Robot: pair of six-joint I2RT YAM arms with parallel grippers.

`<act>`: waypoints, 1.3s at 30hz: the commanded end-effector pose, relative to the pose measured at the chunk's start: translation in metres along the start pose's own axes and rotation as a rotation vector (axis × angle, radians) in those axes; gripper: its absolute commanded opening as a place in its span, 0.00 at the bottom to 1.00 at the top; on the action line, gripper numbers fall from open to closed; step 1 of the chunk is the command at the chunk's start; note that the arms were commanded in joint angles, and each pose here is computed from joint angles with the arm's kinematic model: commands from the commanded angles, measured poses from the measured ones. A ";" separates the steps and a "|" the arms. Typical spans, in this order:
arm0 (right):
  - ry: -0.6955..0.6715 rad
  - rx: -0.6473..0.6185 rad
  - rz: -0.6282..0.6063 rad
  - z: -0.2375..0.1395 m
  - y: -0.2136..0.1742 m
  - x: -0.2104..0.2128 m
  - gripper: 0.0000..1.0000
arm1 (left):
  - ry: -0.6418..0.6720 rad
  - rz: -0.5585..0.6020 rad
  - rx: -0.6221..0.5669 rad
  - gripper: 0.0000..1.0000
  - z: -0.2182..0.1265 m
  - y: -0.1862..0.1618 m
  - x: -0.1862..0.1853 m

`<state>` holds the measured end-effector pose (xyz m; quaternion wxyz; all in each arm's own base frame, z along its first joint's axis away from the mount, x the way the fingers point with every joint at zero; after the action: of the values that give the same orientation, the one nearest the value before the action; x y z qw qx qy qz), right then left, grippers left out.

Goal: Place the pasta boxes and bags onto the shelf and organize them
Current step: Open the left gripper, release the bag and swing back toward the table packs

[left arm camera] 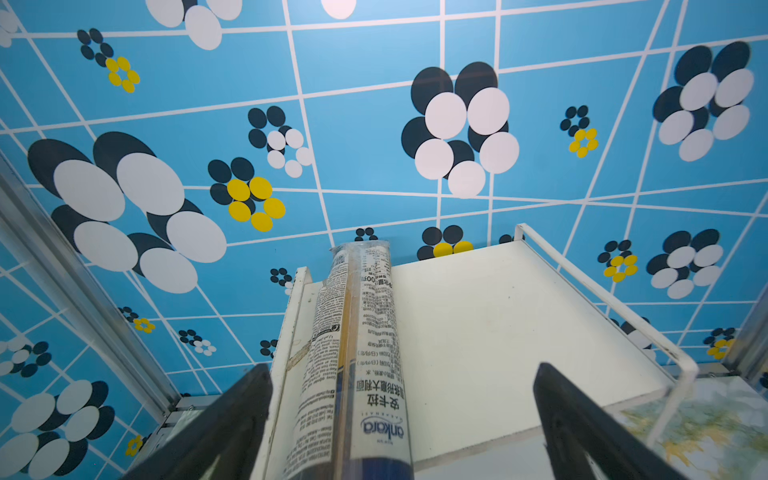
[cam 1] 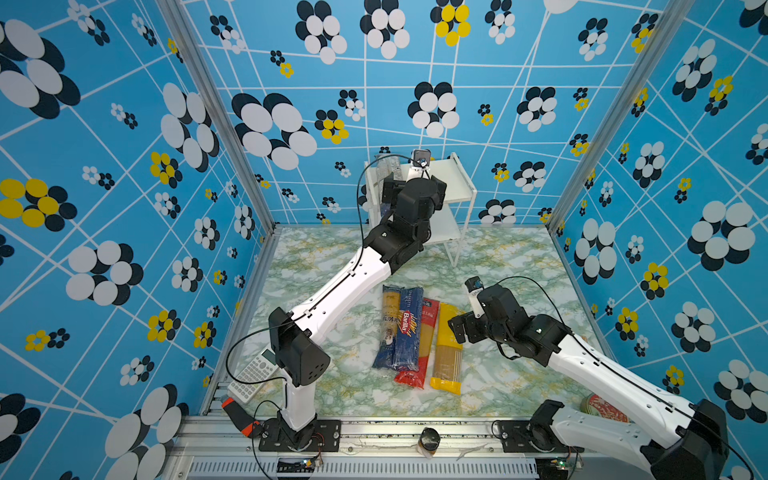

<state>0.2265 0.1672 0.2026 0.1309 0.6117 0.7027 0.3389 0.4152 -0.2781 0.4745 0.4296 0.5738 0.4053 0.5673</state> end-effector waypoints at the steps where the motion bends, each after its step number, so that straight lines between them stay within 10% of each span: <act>1: 0.011 -0.012 -0.022 -0.014 0.006 0.003 0.99 | -0.058 -0.066 -0.103 0.99 -0.023 0.026 0.016; 18: 0.018 0.005 -0.072 -0.016 0.007 0.006 0.99 | -0.214 -0.103 -0.001 0.99 -0.087 -0.039 0.026; 39: -0.020 0.106 -0.057 0.028 0.000 0.012 0.99 | -0.343 -0.209 0.368 0.99 -0.153 -0.208 0.014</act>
<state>0.2344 0.1750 0.1811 0.1266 0.6018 0.7373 0.2797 0.2726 -0.1939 0.3000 0.4434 0.6742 0.4645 0.3648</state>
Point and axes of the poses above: each gripper's point midway between its finger pads, its own z axis out along the fingers, its own x axis along the line the jaws close on, y = z × x, the point moved 4 cm from there along -z, back along the fingers, and after that the axes turned 14 degrees about z, right-handed, at the moved point
